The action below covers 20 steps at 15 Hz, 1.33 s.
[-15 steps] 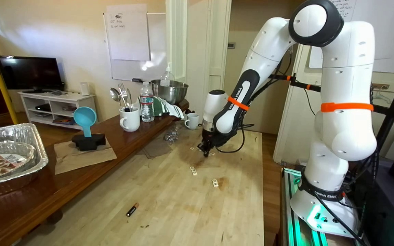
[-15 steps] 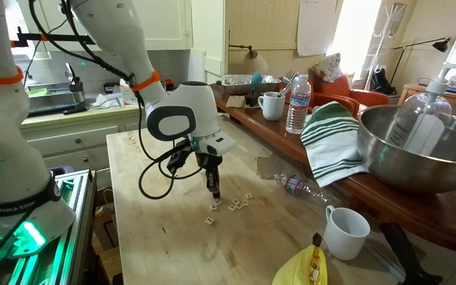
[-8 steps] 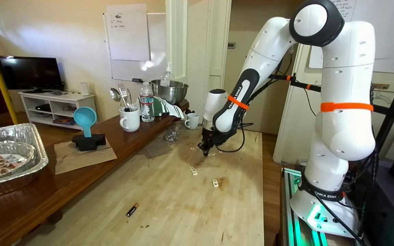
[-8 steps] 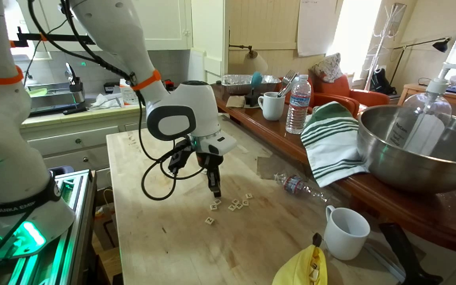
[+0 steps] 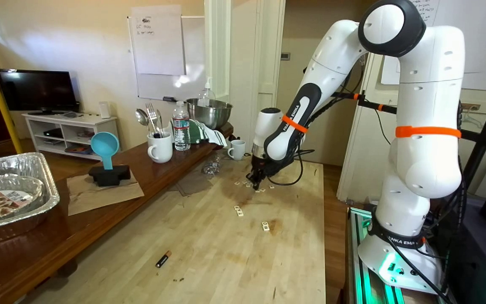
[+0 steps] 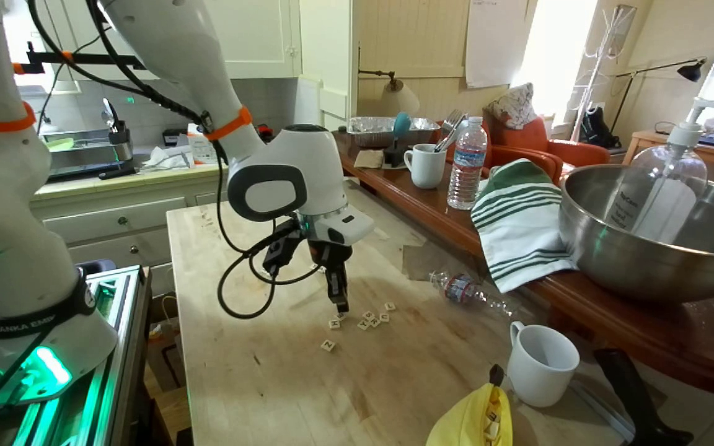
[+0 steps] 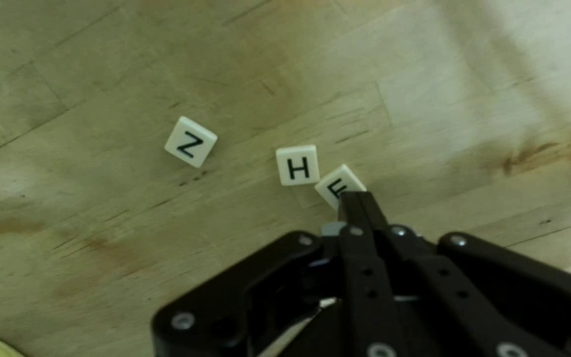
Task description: Spell the word 'Lame' using the tiles.
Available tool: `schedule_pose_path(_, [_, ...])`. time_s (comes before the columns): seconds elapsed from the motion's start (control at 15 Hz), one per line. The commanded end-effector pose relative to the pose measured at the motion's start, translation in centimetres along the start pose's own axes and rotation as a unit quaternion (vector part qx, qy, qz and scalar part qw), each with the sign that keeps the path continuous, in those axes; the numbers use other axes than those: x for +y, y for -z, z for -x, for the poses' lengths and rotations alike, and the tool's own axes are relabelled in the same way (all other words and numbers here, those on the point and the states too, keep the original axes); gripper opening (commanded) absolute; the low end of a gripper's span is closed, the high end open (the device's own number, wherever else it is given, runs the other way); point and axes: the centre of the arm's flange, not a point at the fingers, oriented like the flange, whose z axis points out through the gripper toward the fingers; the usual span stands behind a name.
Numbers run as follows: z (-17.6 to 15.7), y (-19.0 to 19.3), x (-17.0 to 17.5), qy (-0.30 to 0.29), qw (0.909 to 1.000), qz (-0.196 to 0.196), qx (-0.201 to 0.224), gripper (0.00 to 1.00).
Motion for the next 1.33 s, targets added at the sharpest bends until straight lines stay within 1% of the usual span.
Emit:
schedule_pose_path(0.0, [-0.4,-0.6,0.4,0.01,0.9999,0.002,-0.006,0.0])
schedule_pose_path(0.13, [-0.5,-0.9,0.4,0.019,0.9998,0.0,-0.002,0.0])
schedule_pose_path(0.4, [-0.5,-1.8,-0.1,0.044,0.9989,-0.002,-0.012,0.0])
schedule_pose_path(0.6, [-0.6,-2.0,-0.5,0.068,0.9977,-0.007,-0.007,0.0])
schedule_pose_path(0.8, [-0.5,-2.4,-1.2,0.117,0.993,-0.013,0.002,0.0])
schedule_pose_path(1.0, [-0.5,-2.5,-2.2,0.184,0.9826,-0.015,0.017,0.0])
schedule_pose_path(1.13, [-0.5,-2.6,-3.0,0.231,0.9724,-0.013,0.028,0.0])
schedule_pose_path(1.27, [-0.5,-2.8,-3.6,0.281,0.9592,-0.011,0.032,0.0])
